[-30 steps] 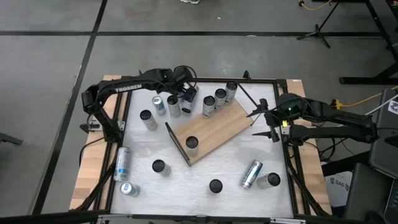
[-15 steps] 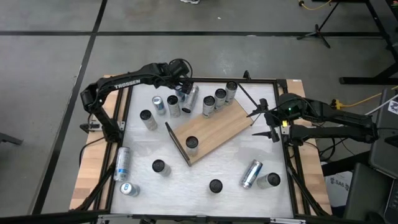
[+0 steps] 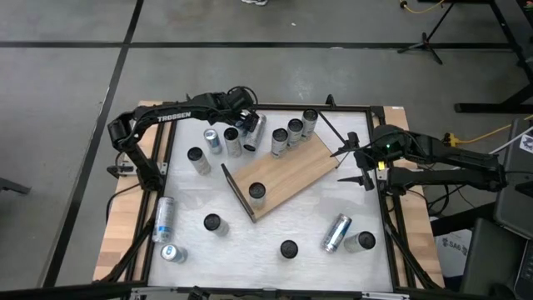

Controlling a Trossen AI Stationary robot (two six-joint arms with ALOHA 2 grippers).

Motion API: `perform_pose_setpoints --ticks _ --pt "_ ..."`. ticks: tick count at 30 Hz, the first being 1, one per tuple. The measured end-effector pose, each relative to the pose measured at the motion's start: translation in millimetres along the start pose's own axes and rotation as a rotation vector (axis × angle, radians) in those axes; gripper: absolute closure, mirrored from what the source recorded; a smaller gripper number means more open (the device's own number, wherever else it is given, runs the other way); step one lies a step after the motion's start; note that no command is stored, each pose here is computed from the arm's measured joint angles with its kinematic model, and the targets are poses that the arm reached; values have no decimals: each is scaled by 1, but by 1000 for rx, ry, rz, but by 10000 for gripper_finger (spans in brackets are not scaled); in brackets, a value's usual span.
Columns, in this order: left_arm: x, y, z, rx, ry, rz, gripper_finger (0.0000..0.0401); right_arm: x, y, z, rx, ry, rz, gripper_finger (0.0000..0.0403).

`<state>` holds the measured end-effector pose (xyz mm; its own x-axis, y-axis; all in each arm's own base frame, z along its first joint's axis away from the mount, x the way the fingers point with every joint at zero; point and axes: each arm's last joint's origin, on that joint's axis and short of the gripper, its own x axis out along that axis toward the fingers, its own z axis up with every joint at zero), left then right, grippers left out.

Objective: Place canned beverage on shelf
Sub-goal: Put the blue soda can on the shelf

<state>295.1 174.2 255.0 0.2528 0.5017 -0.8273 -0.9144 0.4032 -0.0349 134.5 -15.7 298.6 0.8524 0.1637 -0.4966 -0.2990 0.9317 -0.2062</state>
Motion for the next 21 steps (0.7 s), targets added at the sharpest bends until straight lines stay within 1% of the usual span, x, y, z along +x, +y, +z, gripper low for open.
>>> perform_pose_setpoints --ticks 6,14,21 --pt "8 3 -5 -5 -14 14 44 0 0 0 0 0 0 33" --pt "17 2 -8 -17 -59 -13 44 0 0 0 0 0 0 33" --pt "23 5 -16 -8 -37 4 44 0 0 0 0 0 0 33"
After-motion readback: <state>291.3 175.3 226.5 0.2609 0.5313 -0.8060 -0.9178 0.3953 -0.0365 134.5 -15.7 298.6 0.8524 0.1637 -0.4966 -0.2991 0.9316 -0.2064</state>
